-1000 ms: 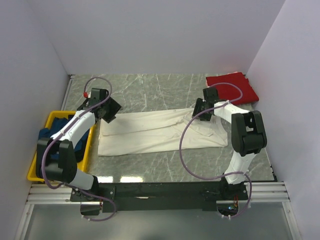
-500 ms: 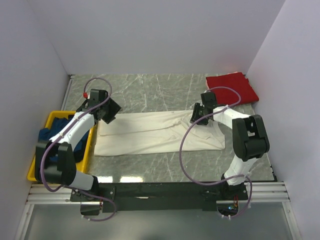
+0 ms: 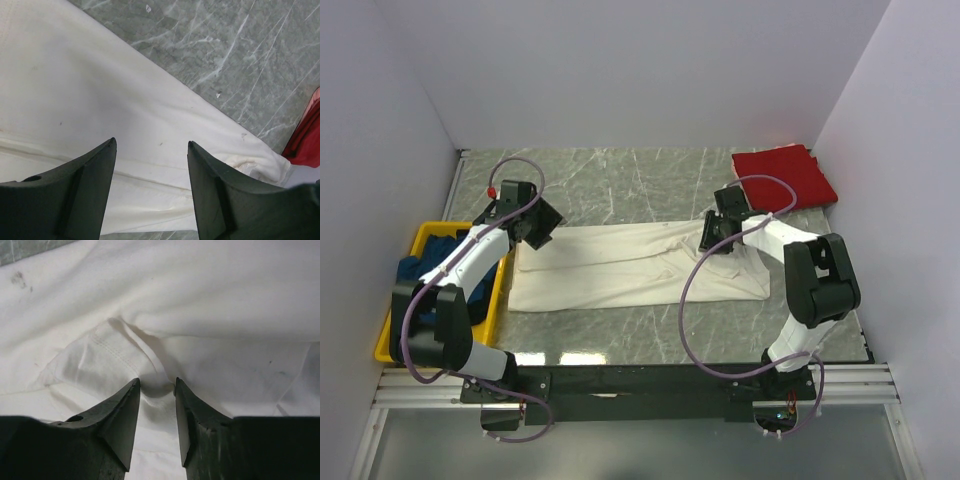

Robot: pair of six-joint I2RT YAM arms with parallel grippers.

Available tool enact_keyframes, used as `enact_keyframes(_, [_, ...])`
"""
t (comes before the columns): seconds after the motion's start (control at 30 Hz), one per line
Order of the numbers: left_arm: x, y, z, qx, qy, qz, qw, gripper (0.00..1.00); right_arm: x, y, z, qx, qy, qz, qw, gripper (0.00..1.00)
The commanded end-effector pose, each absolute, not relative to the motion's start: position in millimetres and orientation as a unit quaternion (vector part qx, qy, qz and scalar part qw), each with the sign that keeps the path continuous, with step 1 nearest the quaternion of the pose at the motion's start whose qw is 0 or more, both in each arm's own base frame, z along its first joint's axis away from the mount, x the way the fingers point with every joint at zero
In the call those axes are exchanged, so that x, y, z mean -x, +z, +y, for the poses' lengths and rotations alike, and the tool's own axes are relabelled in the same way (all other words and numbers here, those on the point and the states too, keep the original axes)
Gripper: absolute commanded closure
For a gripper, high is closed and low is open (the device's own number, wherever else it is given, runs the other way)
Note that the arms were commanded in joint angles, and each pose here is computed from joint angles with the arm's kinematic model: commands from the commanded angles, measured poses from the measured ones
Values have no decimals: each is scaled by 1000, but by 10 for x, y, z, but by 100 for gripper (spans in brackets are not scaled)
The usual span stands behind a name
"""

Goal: Fold and stack the t-shirts
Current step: Fold the tshirt

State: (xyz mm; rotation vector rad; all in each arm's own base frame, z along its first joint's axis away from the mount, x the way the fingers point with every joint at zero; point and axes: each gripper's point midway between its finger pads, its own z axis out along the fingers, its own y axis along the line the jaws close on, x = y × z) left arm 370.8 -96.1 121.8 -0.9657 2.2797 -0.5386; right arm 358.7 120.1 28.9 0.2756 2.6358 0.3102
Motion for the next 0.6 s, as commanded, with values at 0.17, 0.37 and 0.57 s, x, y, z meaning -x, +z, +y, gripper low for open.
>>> enact_keyframes(0.17, [-3727,1263,-981,348,-210,859,312,36,-3467,332,1334,-84,129,960,234,75])
enact_keyframes(0.37, [-3710,1264,-976,349,-211,858,313,36,-3386,468,1382,-79,139,956,247,93])
enact_keyframes(0.57, [-3689,1267,-975,348,-212,858,313,36,-3242,544,1416,-70,140,955,254,94])
